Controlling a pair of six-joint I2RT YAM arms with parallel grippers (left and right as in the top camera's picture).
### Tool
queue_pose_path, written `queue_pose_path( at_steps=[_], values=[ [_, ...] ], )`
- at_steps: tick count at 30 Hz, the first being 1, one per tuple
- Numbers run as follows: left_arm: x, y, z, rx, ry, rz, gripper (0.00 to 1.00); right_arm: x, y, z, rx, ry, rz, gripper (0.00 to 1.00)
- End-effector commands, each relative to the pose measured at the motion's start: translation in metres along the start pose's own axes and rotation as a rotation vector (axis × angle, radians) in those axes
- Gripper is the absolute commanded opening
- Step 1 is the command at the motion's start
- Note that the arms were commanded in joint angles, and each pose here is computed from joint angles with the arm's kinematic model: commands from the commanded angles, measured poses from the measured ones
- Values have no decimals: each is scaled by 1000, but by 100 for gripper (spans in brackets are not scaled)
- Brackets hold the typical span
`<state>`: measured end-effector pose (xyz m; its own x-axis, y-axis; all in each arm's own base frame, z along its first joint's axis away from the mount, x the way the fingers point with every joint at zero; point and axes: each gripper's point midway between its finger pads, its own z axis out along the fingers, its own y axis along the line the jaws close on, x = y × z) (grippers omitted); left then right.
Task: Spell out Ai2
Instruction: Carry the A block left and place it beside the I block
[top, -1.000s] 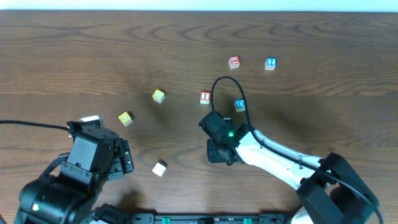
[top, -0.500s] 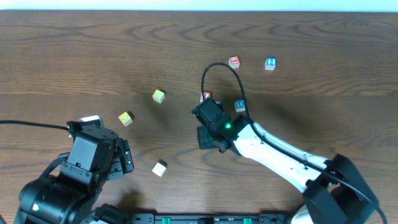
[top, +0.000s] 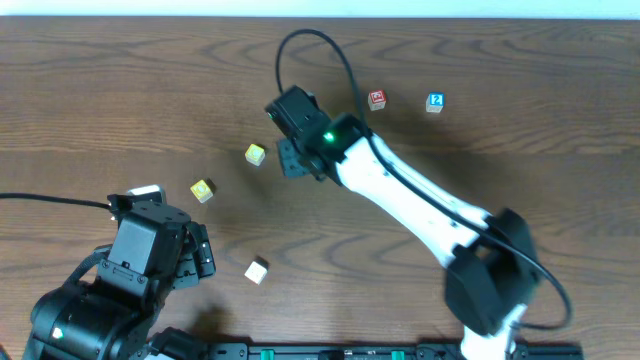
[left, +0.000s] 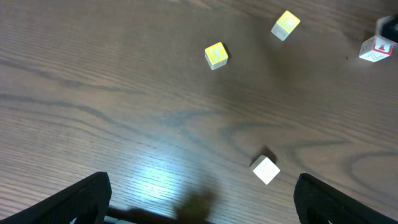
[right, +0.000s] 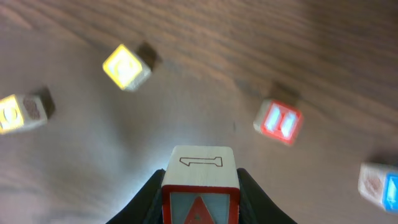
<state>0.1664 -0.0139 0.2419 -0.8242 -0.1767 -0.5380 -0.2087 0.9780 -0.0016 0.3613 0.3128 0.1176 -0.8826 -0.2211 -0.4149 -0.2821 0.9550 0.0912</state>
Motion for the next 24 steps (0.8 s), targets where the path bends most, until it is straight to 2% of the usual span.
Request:
queue_pose_path(
  at_steps=[1, 10, 24],
  values=[
    [-1, 1, 0, -5, -3, -7, 95, -21, -4, 15, 42, 1, -16, 20],
    [-1, 1, 0, -4, -4, -8, 95, -19, -19, 61, 75, 93, 62, 20],
    [-6, -1, 0, 1, -27, -15, 95, -12, -26, 87, 64, 134, 192, 19]
  ],
)
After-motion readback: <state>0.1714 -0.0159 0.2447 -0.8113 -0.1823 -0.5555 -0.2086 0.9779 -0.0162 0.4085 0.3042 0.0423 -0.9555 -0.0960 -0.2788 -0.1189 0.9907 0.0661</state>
